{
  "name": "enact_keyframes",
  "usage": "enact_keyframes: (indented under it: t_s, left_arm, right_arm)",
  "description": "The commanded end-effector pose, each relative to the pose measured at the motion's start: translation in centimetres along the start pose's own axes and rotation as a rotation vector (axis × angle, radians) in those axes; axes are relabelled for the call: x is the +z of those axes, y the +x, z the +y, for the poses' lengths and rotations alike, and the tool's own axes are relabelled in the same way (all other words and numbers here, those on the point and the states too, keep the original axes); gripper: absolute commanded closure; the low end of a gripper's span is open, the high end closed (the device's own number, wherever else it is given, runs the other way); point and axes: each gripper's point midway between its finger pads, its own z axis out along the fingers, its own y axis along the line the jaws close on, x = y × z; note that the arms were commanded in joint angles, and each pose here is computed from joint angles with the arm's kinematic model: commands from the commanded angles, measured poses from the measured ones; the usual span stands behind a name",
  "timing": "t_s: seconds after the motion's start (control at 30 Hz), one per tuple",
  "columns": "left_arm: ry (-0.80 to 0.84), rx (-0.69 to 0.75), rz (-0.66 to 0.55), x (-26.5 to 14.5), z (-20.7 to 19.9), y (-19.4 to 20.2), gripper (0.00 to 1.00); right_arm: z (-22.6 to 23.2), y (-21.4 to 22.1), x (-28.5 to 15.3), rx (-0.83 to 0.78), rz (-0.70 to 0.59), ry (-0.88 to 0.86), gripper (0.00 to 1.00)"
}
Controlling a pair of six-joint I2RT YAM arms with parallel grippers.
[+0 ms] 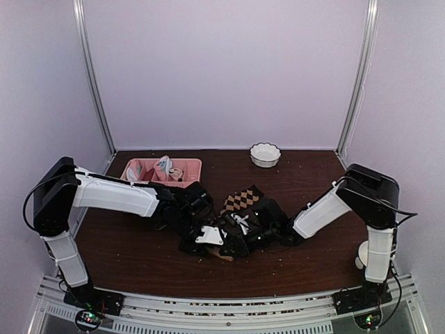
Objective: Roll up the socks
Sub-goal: Roll the sock at the center of the board.
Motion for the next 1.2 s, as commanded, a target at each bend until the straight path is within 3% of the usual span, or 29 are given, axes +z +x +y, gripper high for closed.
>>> enact_keyframes:
  t_s: [0.0,0.23,0.47,0.67,0.83,1.0,1.17]
  left_arm:
    - [0.010,-0.012,-0.051,-0.5,0.7,-1.5,0.69]
    - [-0.022,-0.007,-0.055,-0.2,1.7,-1.8,0.69]
    - [-0.021,-0.005,0.025,1.7,1.8,0.2,0.70]
    - [-0.005,-0.016,0.090,3.8,1.6,2.2,0.81]
    - [0.065,-0.033,0.120,4.8,0.6,3.4,0.91]
    - [0.144,-0.053,0.156,5.5,-0.8,4.4,0.83]
    - [0.208,-0.077,0.181,5.9,-1.5,4.7,0.79]
  right_arm:
    - [-9.3,18.4,-4.0,0.399,0.476,0.396,1.00]
    - [-8.9,17.8,-3.9,0.397,0.465,0.384,1.00]
    - [-9.0,18.0,-4.1,0.407,0.463,0.377,1.00]
    - [-8.4,17.3,-4.0,0.394,0.441,0.353,1.00]
    - [-8.1,16.4,-4.3,0.381,0.406,0.343,0.84]
    - [-7.3,14.9,-4.3,0.363,0.340,0.292,0.79]
    - [-7.0,14.9,-4.2,0.357,0.356,0.273,0.78]
